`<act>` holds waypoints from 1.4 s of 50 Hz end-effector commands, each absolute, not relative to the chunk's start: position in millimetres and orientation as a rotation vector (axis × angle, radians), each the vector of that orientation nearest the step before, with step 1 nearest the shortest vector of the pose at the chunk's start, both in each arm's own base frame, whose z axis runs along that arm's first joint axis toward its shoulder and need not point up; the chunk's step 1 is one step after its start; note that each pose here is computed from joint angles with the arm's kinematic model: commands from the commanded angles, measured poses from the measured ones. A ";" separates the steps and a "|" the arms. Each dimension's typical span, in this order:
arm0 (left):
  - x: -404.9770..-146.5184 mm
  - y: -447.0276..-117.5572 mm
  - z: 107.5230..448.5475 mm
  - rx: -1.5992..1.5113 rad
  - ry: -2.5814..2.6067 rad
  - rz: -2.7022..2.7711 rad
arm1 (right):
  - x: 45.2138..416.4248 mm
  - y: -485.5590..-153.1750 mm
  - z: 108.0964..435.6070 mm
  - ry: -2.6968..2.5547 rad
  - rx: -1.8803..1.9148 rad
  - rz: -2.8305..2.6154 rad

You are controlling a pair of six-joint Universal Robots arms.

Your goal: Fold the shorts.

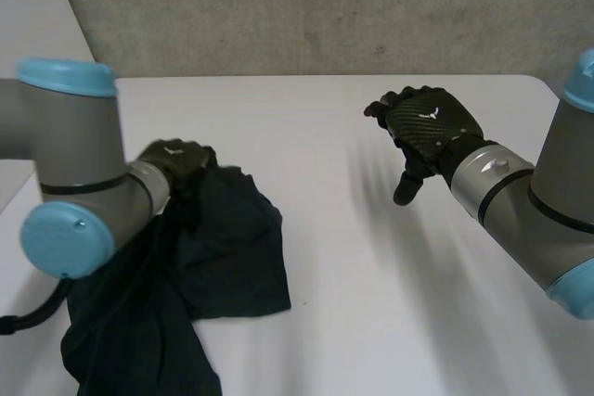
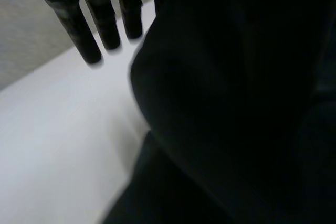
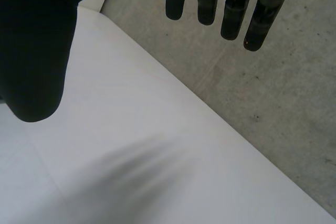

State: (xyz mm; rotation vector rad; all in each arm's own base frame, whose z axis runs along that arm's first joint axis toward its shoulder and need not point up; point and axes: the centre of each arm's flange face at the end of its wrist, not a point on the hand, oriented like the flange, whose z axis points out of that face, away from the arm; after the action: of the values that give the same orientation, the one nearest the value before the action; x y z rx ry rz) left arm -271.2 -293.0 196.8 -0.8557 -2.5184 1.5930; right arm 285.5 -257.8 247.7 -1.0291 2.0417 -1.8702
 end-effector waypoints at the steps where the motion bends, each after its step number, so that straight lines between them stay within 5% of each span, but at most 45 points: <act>1: -295.4 -293.0 193.4 -0.916 -2.471 1.582 | 281.9 -259.4 247.6 2.052 -1.022 -1.876; 9: -323.5 -325.2 257.3 -0.854 -2.169 1.894 | 269.0 -273.7 250.3 2.086 -0.976 -1.915; 16: -363.7 -307.5 300.7 -0.849 -1.832 1.882 | 262.0 -282.3 256.6 2.104 -0.931 -1.964; 26: -390.3 -260.6 277.9 -0.961 -1.674 1.502 | 241.0 -299.5 261.7 2.195 -0.816 -2.038; 38: -347.8 -241.1 235.4 -1.143 -1.804 1.320 | 241.2 -301.8 265.1 2.178 -0.822 -2.048; 44: -328.7 -236.8 247.7 -1.287 -1.835 1.449 | 248.5 -299.9 267.6 2.122 -0.880 -2.027; 53: -298.9 -228.3 266.8 -1.053 -2.130 1.566 | 239.0 -295.7 267.0 2.070 -1.087 -1.823; 60: -284.3 -202.9 265.0 -0.659 -2.276 1.479 | 232.9 -274.2 240.5 2.119 -1.210 -1.531; 70: -282.8 -182.1 224.2 -0.582 -2.402 1.412 | 228.0 -252.4 186.2 2.116 -1.392 -1.453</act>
State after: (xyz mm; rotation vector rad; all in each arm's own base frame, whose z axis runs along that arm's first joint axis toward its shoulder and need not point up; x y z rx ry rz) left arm -282.9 -186.6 247.3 -0.5902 -2.3465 1.4207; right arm 230.4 -262.7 214.3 -1.2923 2.1222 -1.4626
